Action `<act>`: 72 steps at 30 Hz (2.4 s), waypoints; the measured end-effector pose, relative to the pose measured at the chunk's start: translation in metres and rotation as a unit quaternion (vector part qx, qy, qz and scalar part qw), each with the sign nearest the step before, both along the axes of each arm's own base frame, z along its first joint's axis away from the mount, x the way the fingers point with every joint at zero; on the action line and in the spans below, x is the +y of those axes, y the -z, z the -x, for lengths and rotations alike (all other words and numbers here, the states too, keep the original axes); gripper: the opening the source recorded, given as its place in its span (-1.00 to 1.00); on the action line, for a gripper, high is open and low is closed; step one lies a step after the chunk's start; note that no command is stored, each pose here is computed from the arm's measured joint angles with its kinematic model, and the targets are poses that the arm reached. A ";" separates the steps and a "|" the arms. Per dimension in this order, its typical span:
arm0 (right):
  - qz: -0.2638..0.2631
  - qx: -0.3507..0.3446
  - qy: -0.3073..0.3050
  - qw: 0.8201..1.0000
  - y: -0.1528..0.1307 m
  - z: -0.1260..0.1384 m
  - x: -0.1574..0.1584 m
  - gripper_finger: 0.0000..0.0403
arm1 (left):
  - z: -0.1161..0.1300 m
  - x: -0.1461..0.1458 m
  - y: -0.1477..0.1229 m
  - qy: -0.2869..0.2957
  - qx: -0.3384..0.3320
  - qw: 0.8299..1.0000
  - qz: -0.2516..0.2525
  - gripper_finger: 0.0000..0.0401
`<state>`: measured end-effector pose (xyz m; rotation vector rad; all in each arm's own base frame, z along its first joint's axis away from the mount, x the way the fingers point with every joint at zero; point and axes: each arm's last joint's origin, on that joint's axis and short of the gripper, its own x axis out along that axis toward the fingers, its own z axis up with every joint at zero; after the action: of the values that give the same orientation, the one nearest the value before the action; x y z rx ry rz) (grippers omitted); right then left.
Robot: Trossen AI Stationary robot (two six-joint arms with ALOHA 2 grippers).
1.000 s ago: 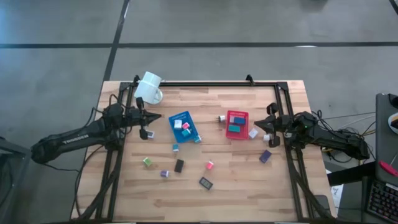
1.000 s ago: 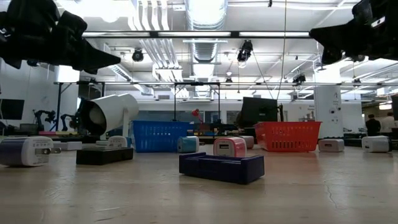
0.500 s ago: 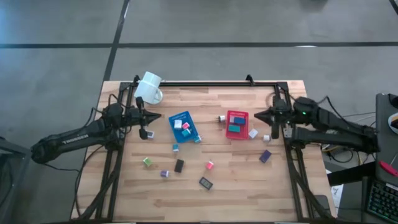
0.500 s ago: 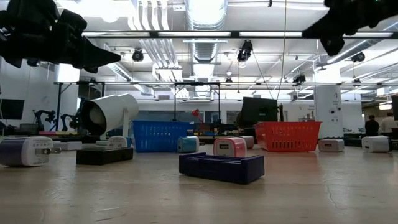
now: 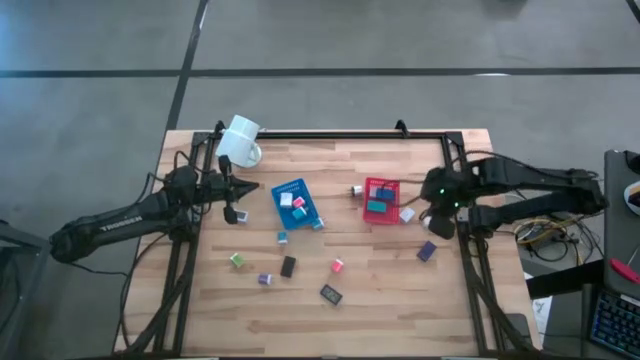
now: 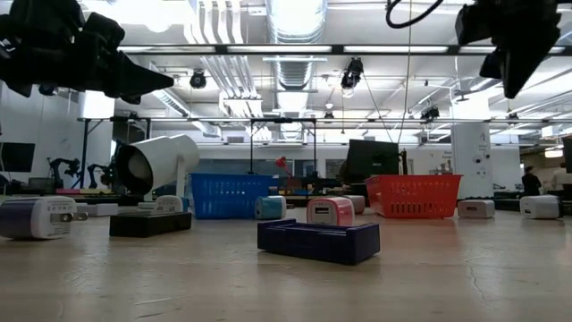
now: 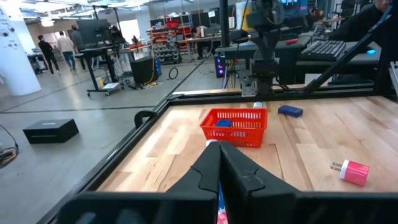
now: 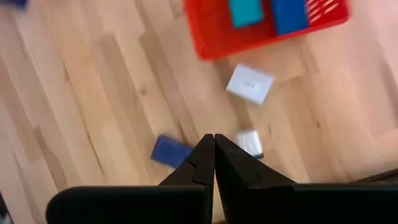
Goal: Pick & Place Office items
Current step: Put the right purple digital clock into the red bin
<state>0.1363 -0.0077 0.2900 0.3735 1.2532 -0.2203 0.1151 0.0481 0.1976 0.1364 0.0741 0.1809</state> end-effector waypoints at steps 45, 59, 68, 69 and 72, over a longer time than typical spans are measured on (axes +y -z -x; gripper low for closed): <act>0.047 0.295 -0.314 0.901 0.151 -0.051 0.076 0.42 | -0.003 0.002 0.005 -0.001 0.017 1.000 0.008 -0.96; 0.045 0.295 -0.340 0.892 0.166 -0.058 0.079 -0.01 | -0.003 0.001 0.005 0.000 0.016 1.000 0.007 -0.97; 0.020 0.173 -0.293 0.940 0.129 -0.059 0.080 -0.28 | -0.003 0.001 0.005 0.000 0.016 1.000 0.006 -0.96; 0.019 0.150 -0.288 0.946 0.124 -0.059 0.080 -0.28 | -0.003 0.001 0.005 0.000 0.016 1.000 0.006 -0.96; 0.033 0.056 -0.272 0.960 0.100 -0.057 0.078 -0.28 | -0.003 0.001 0.005 0.000 0.016 1.000 0.006 -0.97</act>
<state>0.1928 0.0701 0.1902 -0.0512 1.4080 0.1914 0.1182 0.0496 0.1924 0.1272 0.1077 0.1791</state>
